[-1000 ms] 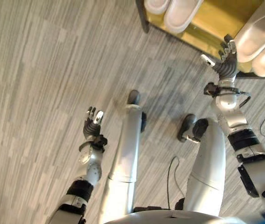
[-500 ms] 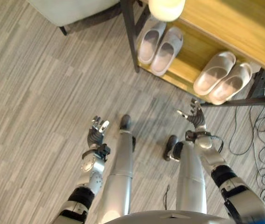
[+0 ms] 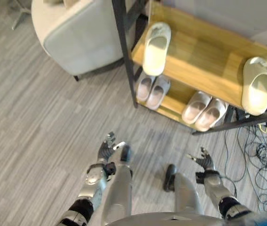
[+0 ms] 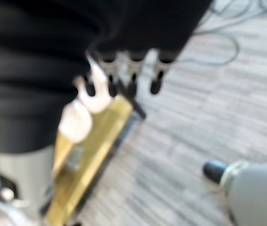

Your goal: Arrange the slippers neatly on the shoe rack.

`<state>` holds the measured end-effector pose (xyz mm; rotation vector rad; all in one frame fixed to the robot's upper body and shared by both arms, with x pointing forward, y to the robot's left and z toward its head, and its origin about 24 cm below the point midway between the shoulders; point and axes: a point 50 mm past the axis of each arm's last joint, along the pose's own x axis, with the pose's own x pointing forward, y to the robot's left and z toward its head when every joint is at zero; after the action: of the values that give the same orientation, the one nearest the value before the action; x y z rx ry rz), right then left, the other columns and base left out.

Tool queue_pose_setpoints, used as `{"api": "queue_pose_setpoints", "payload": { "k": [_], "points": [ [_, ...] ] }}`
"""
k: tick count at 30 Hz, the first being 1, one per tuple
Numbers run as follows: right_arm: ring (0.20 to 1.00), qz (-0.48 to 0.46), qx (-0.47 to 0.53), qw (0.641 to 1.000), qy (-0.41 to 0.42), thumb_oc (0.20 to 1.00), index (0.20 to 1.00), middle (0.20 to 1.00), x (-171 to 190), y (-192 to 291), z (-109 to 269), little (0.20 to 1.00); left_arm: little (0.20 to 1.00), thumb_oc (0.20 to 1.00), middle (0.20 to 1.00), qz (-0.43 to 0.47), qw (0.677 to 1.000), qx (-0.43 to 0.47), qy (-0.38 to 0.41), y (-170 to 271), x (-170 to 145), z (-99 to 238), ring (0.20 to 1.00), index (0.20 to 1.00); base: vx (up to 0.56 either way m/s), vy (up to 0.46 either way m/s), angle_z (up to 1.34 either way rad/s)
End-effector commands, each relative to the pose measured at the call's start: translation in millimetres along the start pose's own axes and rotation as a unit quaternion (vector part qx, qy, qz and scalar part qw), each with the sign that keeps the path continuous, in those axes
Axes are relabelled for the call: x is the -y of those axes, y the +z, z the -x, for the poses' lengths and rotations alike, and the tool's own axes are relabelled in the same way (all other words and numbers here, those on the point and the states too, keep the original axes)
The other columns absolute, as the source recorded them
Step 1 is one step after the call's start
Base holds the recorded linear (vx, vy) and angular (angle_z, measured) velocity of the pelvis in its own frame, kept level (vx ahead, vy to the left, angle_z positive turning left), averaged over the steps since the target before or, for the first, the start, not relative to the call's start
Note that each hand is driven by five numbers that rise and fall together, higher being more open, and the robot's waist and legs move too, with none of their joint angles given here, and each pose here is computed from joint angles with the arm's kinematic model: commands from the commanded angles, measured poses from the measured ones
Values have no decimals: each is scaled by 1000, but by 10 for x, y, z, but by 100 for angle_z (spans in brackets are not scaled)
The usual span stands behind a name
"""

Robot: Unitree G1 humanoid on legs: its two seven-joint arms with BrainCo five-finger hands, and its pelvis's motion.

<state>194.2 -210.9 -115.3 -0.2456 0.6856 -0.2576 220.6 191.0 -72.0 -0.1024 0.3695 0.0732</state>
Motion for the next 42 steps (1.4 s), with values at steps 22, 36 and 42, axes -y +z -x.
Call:
{"api": "queue_pose_setpoints", "payload": {
  "k": [22, 36, 42],
  "points": [
    [1000, 104, -149, 983, 20, 1000, 1000, 1000, 278, -942, 431, 1000, 1000, 1000, 1000, -187, 949, 120, -224, 466, 777, 13, 1000, 1000, 92, -29, -13],
    [1000, 103, -190, 976, 25, 1000, 1000, 1000, 328, -1109, 533, 1000, 1000, 1000, 1000, -227, 900, 247, -278, 1148, 919, 58, 1000, 1000, 15, -24, -8],
    [1000, 103, -192, 975, 37, 1000, 1000, 1000, 278, -1105, 531, 1000, 1000, 1000, 1000, -251, 892, 279, -252, 1348, 1018, -88, 1000, 1000, 49, -37, 0]
  ]
}}
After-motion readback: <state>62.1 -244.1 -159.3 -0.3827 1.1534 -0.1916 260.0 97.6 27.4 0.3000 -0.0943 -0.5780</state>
